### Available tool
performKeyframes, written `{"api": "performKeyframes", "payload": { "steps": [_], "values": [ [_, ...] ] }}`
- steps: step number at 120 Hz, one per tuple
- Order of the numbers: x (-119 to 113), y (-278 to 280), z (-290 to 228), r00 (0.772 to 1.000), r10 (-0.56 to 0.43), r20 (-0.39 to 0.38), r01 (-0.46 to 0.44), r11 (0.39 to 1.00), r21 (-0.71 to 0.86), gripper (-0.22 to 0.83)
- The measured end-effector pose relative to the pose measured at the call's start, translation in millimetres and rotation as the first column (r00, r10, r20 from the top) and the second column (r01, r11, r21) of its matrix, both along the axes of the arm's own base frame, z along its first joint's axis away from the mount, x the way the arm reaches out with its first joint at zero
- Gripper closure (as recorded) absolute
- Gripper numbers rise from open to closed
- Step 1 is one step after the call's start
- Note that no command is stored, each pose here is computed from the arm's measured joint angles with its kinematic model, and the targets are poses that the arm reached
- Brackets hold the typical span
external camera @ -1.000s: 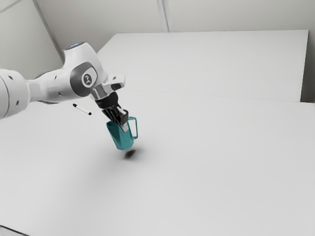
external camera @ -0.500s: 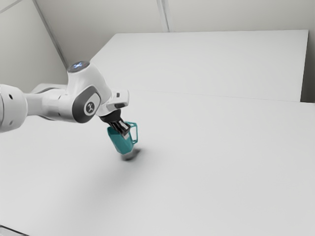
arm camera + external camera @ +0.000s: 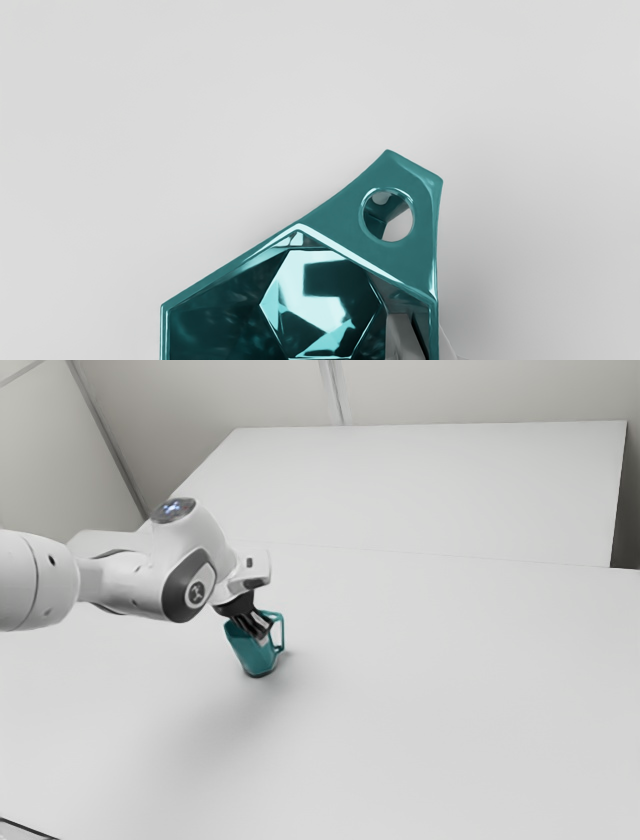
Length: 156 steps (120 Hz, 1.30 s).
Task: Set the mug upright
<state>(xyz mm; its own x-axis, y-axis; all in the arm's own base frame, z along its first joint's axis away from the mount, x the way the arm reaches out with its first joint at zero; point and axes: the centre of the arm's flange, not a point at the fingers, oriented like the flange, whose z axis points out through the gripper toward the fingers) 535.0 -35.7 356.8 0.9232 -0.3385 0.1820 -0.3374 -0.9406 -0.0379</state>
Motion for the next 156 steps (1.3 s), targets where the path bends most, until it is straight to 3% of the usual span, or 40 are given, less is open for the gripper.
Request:
{"api": "performKeyframes", "payload": {
  "steps": [20,47,71,116,156],
  "values": [
    [0,-2,-1,1.0,0.007,0.002,-0.007,1.0,-0.002,0.78],
    [1,0,0,1.0,0.008,0.001,-0.008,1.0,0.003,0.33],
    [1,-6,15,1.0,-0.01,0.024,0.01,1.0,0.002,0.13],
    [30,-10,121,0.998,-0.037,0.059,0.035,0.999,0.039,0.02],
    [38,31,250,0.996,0.055,0.07,-0.063,0.991,0.118,0.0]
  ]
}}
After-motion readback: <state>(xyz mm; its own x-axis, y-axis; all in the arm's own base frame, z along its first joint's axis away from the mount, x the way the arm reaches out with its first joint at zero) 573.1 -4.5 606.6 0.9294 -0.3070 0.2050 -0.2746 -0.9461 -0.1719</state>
